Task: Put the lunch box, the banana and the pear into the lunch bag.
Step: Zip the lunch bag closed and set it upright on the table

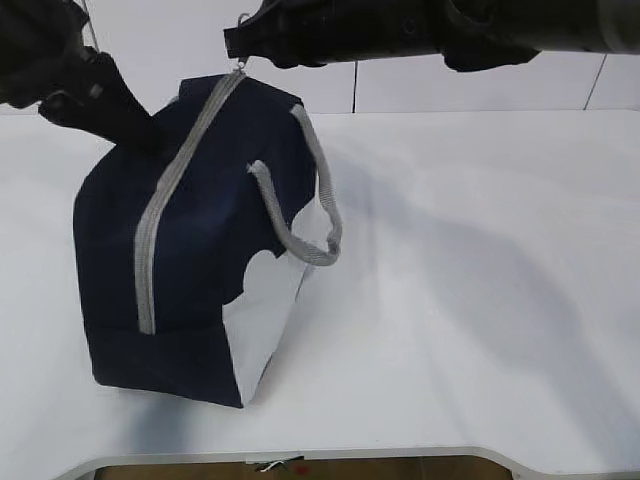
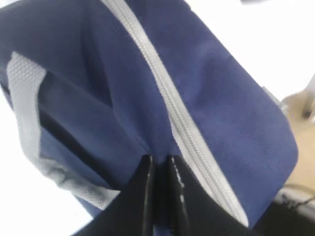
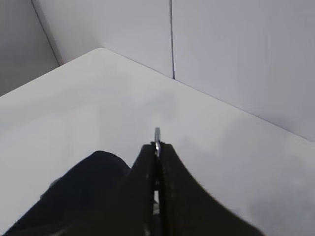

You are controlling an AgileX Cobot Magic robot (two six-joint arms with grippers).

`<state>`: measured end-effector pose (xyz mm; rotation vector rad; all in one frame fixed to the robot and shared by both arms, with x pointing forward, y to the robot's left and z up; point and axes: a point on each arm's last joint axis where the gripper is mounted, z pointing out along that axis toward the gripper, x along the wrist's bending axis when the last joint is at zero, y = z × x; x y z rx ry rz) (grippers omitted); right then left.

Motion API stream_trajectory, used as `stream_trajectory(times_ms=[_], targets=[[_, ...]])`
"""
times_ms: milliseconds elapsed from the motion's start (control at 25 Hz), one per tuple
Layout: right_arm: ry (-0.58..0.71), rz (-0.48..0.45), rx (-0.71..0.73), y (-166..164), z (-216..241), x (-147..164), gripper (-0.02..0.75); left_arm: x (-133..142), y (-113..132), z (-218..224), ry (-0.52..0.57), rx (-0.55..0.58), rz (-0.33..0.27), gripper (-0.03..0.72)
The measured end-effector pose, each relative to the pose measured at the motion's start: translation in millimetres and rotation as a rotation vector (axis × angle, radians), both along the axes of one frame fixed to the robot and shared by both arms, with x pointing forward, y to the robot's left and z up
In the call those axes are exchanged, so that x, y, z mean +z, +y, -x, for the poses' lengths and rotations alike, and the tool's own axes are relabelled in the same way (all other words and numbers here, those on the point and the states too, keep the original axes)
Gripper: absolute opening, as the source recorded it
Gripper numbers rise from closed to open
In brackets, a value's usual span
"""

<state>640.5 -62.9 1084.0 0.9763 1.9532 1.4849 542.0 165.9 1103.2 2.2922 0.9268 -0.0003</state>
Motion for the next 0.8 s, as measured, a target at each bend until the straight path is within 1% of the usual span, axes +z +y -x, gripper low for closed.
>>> stream_trajectory(times_ms=[120, 200, 320, 480, 680, 800], targets=[[-0.009, 0.006, -0.02, -0.6, -1.2, -0.4, 0.017, 4.1, 3.3, 1.7, -0.013, -0.053, -0.059, 0.025], [-0.013, 0.013, -0.025, 0.0, -1.9, -1.9, 0.017, 4.7, 4.9, 1.8, -0.022, -0.068, -0.084, 0.024], [0.002, 0.029, -0.041, 0.2, -7.3, -13.5, 0.017, 3.5, 6.9, 2.4, -0.02, -0.081, -0.114, 0.024], [0.017, 0.042, -0.067, -6.2, -15.2, -23.6, 0.017, 4.3, 8.3, 3.7, -0.024, -0.087, -0.128, 0.024], [0.034, 0.036, -0.067, -18.4, -21.3, -25.2, 0.017, 17.2, 11.6, 10.7, -0.075, -0.082, -0.131, 0.023], [0.064, 0.039, -0.057, -21.0, -26.4, -36.0, 0.017, 20.3, 12.6, 12.6, -0.085, -0.083, -0.135, 0.023]])
